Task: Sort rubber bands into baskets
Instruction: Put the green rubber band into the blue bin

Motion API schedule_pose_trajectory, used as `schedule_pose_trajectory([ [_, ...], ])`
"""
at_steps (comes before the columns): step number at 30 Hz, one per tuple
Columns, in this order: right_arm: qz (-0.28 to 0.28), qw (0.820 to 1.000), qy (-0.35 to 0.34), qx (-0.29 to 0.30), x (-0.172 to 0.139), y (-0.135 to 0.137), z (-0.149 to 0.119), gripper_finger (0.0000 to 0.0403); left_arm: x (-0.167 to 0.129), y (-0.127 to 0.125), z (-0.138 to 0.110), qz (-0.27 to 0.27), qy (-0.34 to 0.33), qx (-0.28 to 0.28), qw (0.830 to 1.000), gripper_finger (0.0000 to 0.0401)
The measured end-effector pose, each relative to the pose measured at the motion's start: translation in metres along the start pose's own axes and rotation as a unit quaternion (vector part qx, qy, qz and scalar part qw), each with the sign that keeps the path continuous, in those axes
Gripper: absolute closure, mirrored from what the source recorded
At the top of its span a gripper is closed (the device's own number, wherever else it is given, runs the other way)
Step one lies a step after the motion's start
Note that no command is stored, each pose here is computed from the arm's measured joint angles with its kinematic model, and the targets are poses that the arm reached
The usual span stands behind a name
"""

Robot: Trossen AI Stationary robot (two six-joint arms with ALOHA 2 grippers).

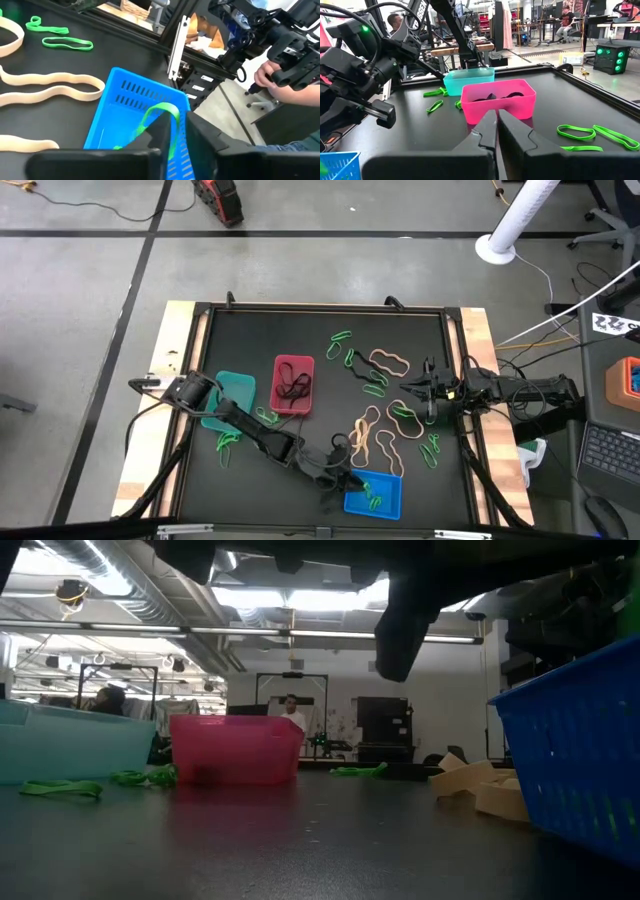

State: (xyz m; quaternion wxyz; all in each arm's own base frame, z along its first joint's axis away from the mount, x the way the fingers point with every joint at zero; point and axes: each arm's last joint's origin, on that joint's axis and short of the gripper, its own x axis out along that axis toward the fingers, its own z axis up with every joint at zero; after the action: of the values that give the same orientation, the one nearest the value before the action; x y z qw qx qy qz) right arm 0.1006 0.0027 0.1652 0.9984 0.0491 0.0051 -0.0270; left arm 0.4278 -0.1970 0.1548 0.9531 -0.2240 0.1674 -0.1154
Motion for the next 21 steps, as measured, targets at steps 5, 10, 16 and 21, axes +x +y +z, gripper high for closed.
schedule_pose_trajectory([
  [5,0.0,1.0,0.0,0.0,0.0,0.0,0.0,0.0384,0.0,0.001,0.0,0.001,0.0,0.012,1.0,0.0292],
  [10,0.0,1.0,0.0,0.0,0.0,0.0,0.0,0.0384,0.0,0.001,0.0,-0.001,0.001,0.011,1.0,0.0264],
  [16,0.0,1.0,0.0,0.0,0.0,0.0,0.0,0.0384,0.0,0.003,0.0,0.0,0.009,0.014,1.0,0.026],
  [21,0.0,1.0,0.0,0.0,0.0,0.0,0.0,0.0384,-0.002,0.012,-0.012,0.034,0.082,0.063,0.994,0.026],
])
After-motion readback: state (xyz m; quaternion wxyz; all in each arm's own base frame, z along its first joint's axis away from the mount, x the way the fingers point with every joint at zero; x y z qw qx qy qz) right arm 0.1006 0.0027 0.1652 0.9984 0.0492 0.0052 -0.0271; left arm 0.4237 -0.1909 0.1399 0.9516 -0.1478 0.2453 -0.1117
